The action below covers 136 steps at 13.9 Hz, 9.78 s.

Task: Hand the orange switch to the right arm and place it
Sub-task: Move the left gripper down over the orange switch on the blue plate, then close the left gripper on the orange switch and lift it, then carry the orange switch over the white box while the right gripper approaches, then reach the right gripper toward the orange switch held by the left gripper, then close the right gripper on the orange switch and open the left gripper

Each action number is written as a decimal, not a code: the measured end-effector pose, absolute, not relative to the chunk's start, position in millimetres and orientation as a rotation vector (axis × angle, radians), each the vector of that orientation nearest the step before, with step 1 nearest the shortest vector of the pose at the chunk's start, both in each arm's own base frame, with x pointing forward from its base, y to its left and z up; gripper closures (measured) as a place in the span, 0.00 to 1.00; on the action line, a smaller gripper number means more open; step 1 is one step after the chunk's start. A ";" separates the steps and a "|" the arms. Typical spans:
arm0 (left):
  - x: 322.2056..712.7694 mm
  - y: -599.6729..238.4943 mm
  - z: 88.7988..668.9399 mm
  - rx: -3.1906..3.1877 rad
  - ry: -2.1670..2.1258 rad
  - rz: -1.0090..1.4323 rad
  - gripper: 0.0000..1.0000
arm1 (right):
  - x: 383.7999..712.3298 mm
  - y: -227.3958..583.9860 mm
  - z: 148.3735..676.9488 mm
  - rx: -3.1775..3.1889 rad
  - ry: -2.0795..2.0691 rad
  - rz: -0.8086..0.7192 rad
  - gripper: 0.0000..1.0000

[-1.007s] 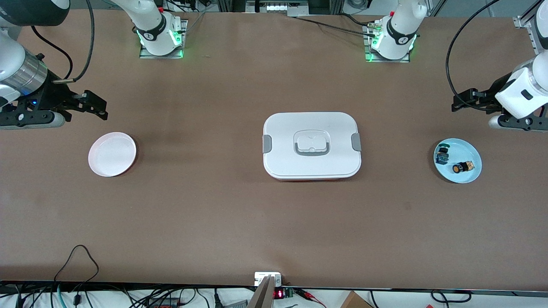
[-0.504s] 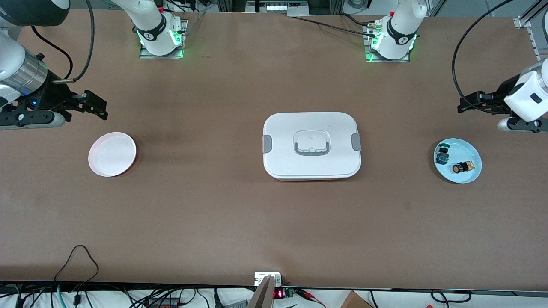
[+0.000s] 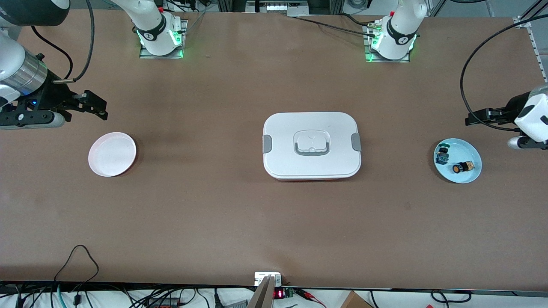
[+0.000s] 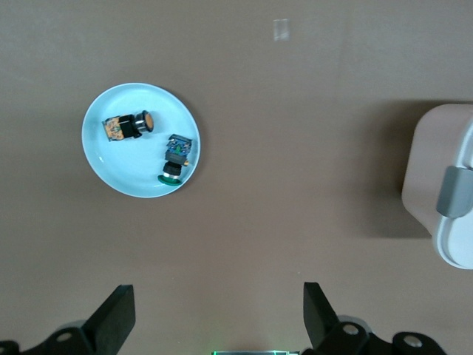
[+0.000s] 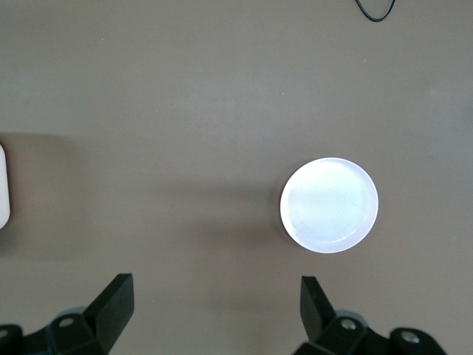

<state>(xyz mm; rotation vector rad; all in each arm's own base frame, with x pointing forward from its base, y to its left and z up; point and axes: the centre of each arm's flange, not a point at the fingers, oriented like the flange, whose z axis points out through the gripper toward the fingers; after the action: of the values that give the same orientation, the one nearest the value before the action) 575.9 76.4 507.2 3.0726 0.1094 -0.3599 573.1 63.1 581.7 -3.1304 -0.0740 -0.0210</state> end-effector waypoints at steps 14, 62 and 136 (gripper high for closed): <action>590.7 198.9 327.8 3.054 0.393 -0.454 0.00 | 573.3 62.4 581.9 -3.131 -0.072 -0.023 0.00; 649.7 138.8 337.2 2.664 -0.492 -0.385 0.28 | 573.3 62.4 582.2 -3.131 -0.072 -0.024 0.00; 668.9 -184.1 333.0 1.387 -1.165 0.608 0.28 | 558.3 532.6 313.7 -1.561 0.591 -0.001 0.29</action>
<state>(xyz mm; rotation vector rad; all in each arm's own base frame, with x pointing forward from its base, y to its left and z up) 668.9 -184.1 333.0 1.3872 -1.1646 0.6083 558.3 532.6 313.7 -1.5606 0.5910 -0.0014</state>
